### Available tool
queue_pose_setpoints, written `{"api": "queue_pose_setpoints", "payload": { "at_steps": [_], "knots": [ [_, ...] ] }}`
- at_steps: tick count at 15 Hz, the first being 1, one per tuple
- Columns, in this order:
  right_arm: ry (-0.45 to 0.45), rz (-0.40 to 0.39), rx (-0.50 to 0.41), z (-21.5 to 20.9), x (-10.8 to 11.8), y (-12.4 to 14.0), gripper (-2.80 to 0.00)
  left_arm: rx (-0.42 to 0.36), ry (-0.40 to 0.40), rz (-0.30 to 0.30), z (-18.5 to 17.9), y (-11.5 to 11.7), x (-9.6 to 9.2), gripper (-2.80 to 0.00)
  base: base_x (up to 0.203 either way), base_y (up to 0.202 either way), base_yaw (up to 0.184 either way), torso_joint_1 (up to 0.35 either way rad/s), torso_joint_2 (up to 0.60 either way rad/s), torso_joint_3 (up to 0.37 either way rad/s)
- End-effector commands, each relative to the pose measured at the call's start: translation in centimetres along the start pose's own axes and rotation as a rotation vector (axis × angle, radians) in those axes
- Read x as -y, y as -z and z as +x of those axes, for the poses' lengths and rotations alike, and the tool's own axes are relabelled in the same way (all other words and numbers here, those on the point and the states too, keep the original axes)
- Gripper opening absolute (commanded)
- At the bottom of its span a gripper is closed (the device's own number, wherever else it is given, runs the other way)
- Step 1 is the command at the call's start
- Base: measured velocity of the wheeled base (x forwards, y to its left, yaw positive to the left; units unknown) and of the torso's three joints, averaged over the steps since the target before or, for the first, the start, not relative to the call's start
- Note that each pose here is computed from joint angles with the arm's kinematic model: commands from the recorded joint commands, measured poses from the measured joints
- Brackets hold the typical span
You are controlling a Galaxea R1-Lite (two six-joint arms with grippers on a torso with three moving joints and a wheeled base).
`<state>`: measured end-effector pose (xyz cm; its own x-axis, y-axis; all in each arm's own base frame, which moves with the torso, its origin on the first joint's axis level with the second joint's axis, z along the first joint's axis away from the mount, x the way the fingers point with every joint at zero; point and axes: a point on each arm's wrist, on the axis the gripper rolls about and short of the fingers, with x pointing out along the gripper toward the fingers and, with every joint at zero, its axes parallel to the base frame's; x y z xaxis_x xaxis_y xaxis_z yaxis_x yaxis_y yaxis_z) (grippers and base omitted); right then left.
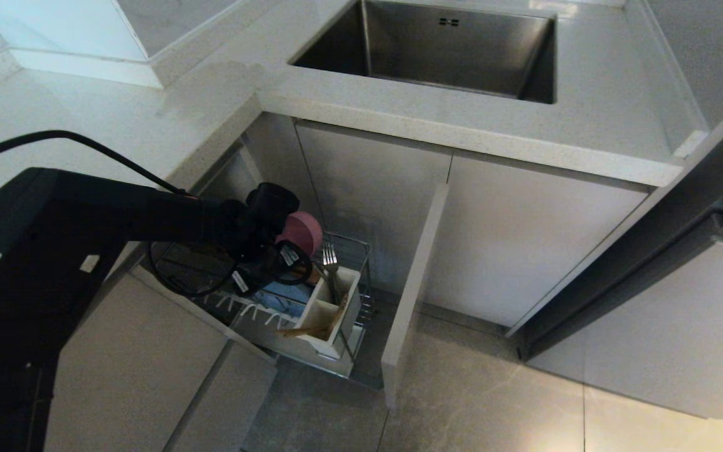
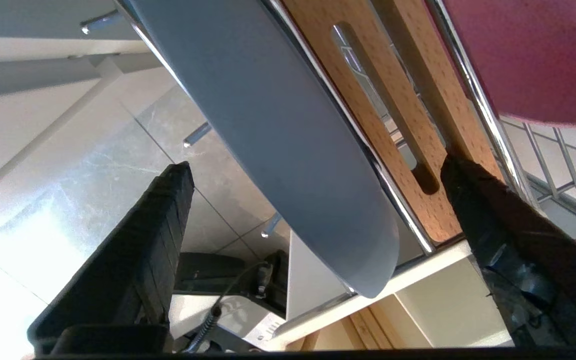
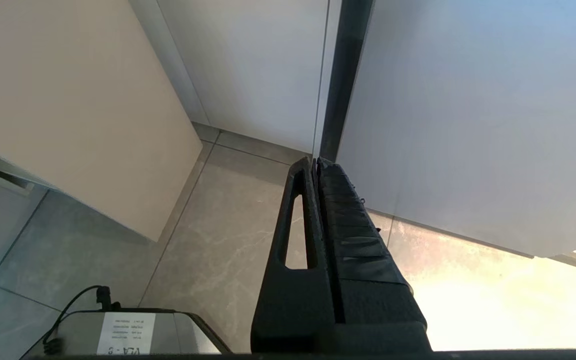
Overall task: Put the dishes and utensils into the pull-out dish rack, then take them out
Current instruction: Take the plate out of the cupboard
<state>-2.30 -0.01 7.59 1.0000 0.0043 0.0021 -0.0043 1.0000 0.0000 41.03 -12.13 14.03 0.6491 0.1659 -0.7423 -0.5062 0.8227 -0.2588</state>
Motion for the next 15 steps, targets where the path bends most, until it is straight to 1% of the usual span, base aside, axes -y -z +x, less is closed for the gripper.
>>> {"api": "queue_pose_setpoints", "payload": {
  "at_steps": [1, 10, 12, 15],
  "knots": [
    [0.000, 0.000, -0.001, 0.0, 0.0, 0.0, -2.80, 0.002, -0.003, -0.006, 0.0, -0.1, 0.0, -2.80, 0.000, 0.000, 0.000, 0.000, 0.00, 0.000],
    [0.000, 0.000, -0.001, 0.0, 0.0, 0.0, -2.80, 0.012, -0.002, -0.009, -0.4, -0.3, 0.0, -2.80, 0.000, 0.000, 0.000, 0.000, 0.00, 0.000],
    [0.000, 0.000, -0.001, 0.0, 0.0, 0.0, -2.80, 0.021, 0.009, -0.013, -1.0, -0.5, 0.0, -2.80, 0.000, 0.000, 0.000, 0.000, 0.00, 0.000],
    [0.000, 0.000, -0.001, 0.0, 0.0, 0.0, -2.80, 0.047, 0.046, -0.025, -3.1, -1.3, 0.1, -2.80, 0.000, 0.000, 0.000, 0.000, 0.00, 0.000]
  ]
}}
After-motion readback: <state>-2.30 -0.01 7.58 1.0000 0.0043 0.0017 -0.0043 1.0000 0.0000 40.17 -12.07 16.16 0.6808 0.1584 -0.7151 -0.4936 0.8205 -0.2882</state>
